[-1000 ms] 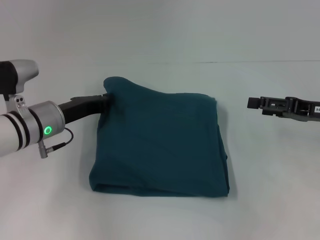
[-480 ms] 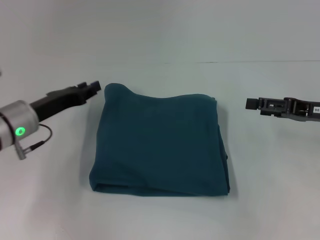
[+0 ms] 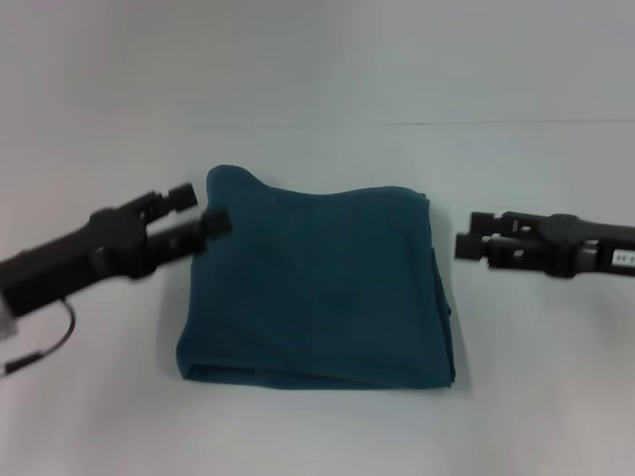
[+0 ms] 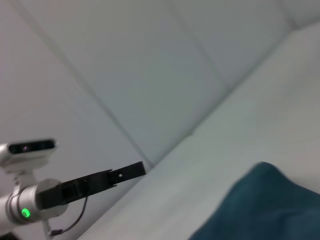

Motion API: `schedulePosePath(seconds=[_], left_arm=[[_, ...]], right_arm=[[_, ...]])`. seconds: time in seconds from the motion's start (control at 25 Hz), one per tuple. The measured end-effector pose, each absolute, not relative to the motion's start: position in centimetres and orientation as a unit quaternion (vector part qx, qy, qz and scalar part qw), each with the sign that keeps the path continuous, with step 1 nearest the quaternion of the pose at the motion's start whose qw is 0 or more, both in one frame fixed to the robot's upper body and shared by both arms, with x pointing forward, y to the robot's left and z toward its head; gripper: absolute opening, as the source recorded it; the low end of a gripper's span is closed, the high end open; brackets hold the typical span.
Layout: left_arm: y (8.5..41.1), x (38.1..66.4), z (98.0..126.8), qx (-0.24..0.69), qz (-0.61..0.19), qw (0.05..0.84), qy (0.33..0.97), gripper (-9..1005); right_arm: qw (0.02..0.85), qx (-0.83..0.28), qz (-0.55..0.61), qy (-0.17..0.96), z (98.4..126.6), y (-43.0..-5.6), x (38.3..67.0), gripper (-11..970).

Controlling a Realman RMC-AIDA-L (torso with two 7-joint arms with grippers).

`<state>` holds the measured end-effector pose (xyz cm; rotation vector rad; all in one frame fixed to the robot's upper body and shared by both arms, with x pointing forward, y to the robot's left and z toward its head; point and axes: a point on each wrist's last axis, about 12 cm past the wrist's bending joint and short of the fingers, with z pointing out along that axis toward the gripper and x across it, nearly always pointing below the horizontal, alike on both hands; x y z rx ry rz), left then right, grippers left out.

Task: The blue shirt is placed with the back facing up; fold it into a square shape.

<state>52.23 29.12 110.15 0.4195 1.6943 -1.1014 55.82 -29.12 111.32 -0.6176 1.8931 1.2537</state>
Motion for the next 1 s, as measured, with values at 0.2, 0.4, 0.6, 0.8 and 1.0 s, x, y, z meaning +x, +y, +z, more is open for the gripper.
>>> schedulePosePath(seconds=[0.2, 0.4, 0.6, 0.8, 1.0], left_arm=[[29.6, 49.0, 109.9, 0.232, -0.475, 0.517, 0.673, 773], [30.0, 47.6, 109.0, 0.234, -0.470, 0.525, 0.670, 883], [29.3, 46.8, 108.0, 0.274, -0.469, 0.503, 0.672, 874], [28.7, 46.5, 107.3, 0.311, -0.466, 0.471, 0.681, 874], [28.4, 46.3, 106.9, 0.328, -0.471, 0.446, 0.686, 873]], right_arm=[[0.412, -0.304, 0.486, 0.709, 110.5, -27.9, 54.5, 915], [0.428, -0.332, 0.474, 0.694, 109.7, -27.1, 53.6, 915], [0.424, -0.354, 0.474, 0.686, 109.0, -26.2, 53.0, 915], [0.391, -0.375, 0.479, 0.690, 108.6, -25.3, 52.7, 915], [0.358, -0.386, 0.486, 0.698, 108.5, -25.0, 52.6, 915]])
